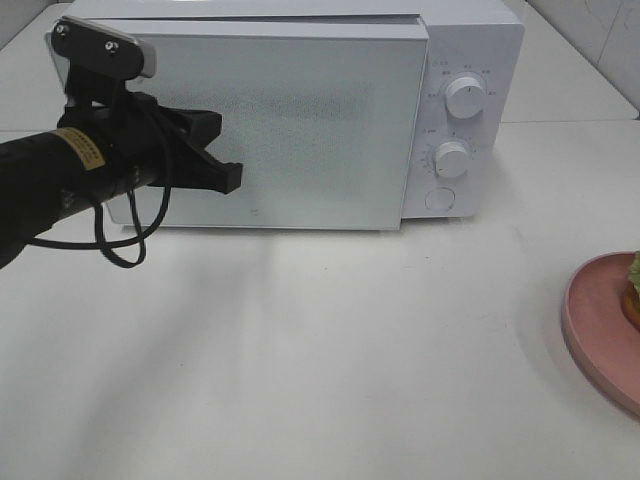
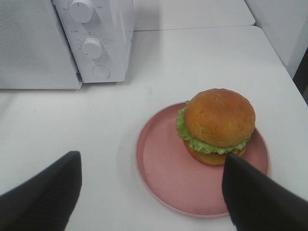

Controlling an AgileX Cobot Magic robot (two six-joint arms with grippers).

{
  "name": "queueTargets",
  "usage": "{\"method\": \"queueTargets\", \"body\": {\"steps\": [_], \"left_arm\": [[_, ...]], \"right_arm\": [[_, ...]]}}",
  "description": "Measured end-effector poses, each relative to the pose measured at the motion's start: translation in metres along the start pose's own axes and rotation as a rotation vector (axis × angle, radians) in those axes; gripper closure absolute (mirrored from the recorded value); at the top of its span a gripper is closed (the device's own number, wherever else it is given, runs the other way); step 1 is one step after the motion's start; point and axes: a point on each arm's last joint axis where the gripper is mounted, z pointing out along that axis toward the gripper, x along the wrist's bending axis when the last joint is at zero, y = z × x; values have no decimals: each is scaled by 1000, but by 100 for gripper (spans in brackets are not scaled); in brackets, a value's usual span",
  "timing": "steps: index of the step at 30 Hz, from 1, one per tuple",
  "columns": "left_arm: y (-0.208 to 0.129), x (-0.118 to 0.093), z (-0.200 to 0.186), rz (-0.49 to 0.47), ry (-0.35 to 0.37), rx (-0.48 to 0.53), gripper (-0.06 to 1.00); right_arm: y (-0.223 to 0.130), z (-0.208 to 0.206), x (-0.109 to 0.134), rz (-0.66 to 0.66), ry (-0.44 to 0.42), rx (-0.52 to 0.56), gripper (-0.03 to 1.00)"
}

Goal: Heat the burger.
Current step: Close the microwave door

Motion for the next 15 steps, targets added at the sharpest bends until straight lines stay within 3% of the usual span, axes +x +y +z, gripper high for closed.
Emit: {"method": "queueTargets", "body": {"steps": [15], "left_arm": [[13, -31, 55, -41, -40, -22, 94]], "right_arm": [[0, 0, 0, 0, 0, 0, 20]]}}
